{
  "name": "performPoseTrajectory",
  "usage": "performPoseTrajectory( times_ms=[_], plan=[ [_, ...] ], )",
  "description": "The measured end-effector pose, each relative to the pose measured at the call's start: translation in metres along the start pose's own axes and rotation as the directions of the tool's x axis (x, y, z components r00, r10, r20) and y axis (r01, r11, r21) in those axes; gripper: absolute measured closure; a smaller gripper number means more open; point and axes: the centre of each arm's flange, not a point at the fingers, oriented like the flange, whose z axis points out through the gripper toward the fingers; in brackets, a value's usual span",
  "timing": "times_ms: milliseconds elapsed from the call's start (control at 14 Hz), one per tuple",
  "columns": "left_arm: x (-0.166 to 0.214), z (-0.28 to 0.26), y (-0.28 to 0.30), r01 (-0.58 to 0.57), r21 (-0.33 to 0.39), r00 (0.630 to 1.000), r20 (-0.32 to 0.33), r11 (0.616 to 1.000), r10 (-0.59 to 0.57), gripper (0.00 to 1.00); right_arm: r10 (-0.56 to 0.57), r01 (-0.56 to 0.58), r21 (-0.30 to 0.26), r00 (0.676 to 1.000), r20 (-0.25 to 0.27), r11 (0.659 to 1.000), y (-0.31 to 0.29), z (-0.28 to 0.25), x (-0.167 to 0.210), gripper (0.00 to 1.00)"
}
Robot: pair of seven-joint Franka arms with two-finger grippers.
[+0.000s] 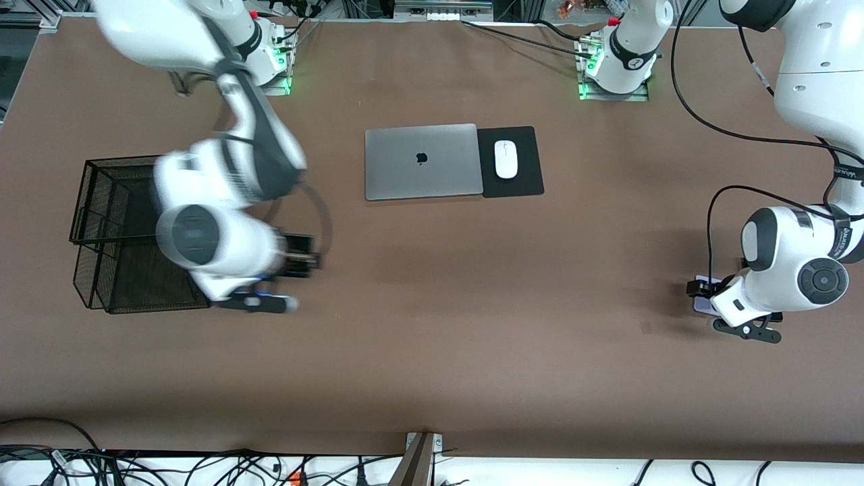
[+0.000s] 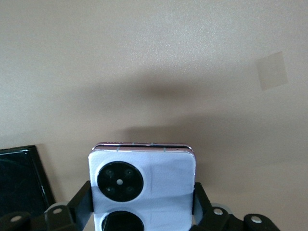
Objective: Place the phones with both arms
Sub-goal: 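Carry the flip phone with the right gripper over the mesh basket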
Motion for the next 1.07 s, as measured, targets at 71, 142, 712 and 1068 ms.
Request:
performPoseTrajectory(
  times_ms=[71,142,712,1068],
  plan=[
    [0.0,0.0,0.0,0.0,0.0,1.0,0.0,1.0,0.0,0.15,-0.039,0.039,-0.005,0.999,0.029,0.999,0.041,-0.012,-0.001,0.2],
    [0.0,0.0,0.0,0.0,0.0,1.0,0.0,1.0,0.0,0.15,-0.08,0.08,-0.011,0.996,0.049,0.997,0.08,-0.02,-0.002,0.2],
    [0.012,-0.014,0.023,0.01,0.008,1.0,0.005,1.0,-0.01,0.15,-0.223,0.225,-0.017,0.972,0.076,0.974,0.286,0.01,-0.042,0.2],
    [0.025,-0.022,0.065,0.07,0.018,0.998,0.008,0.997,-0.07,0.15,-0.192,0.191,-0.04,0.981,-0.022,0.981,0.345,0.057,-0.065,0.2]
  ],
)
